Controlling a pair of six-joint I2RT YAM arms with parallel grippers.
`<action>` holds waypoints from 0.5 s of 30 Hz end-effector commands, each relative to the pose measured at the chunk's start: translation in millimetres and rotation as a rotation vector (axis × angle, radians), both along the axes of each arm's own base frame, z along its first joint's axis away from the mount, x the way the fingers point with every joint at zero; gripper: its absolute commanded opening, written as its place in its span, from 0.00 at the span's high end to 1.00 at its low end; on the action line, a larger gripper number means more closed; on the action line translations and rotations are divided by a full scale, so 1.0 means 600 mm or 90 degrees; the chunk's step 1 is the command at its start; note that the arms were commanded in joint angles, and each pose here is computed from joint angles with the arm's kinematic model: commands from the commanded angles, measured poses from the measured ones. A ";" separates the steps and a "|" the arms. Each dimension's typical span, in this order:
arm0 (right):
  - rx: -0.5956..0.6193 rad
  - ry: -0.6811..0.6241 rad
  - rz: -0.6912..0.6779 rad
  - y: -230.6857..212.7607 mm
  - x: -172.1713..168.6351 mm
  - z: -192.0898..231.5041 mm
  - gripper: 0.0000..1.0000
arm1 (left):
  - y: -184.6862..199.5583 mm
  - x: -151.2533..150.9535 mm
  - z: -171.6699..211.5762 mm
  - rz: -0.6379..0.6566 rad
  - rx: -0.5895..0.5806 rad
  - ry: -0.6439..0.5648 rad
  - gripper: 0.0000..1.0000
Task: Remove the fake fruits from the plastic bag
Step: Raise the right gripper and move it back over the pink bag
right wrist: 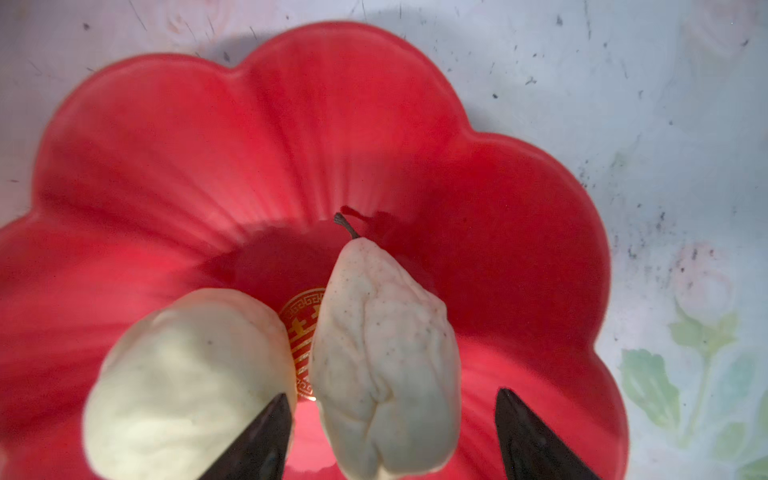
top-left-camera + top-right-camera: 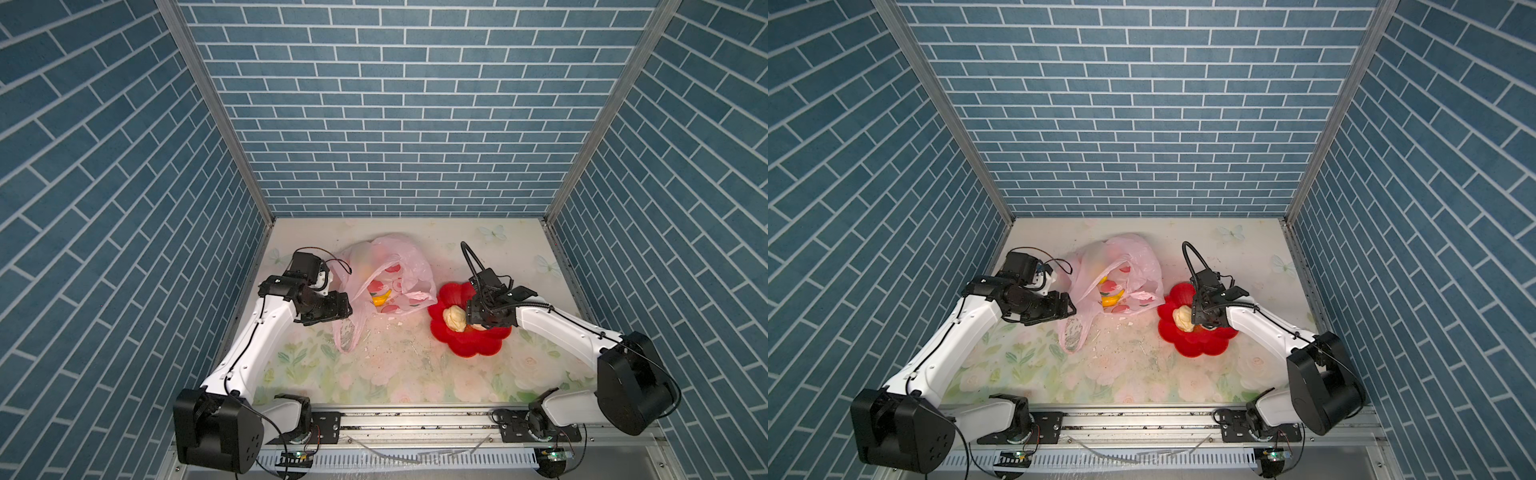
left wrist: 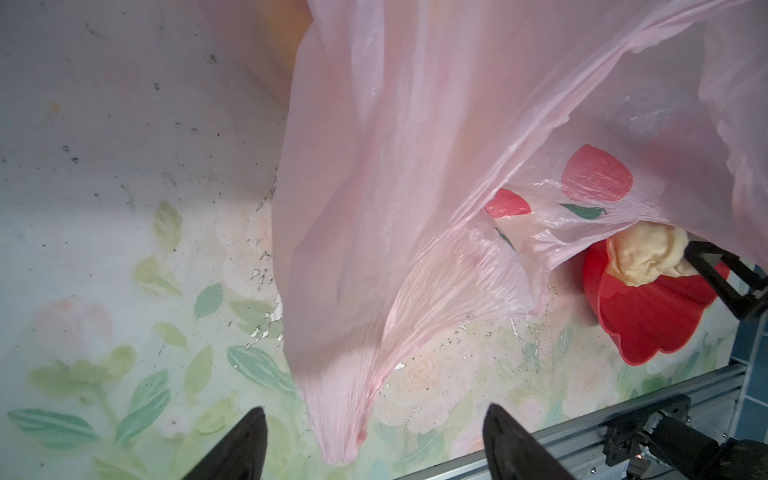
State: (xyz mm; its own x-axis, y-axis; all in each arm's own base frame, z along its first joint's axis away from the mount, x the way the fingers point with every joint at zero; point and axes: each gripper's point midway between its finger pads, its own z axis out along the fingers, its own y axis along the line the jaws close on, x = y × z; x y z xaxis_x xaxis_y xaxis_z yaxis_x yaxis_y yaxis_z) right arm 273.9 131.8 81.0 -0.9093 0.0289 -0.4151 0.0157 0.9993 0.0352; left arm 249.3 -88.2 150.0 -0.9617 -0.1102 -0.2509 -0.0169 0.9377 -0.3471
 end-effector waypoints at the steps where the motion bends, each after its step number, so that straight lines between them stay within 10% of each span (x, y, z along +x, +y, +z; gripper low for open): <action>1: -0.017 -0.012 -0.014 -0.022 -0.011 0.019 0.22 | 0.020 -0.007 -0.008 0.010 0.041 -0.004 0.17; 15: 0.055 -0.134 0.005 -0.003 0.014 0.160 0.23 | -0.009 0.065 -0.063 0.040 -0.021 -0.042 0.36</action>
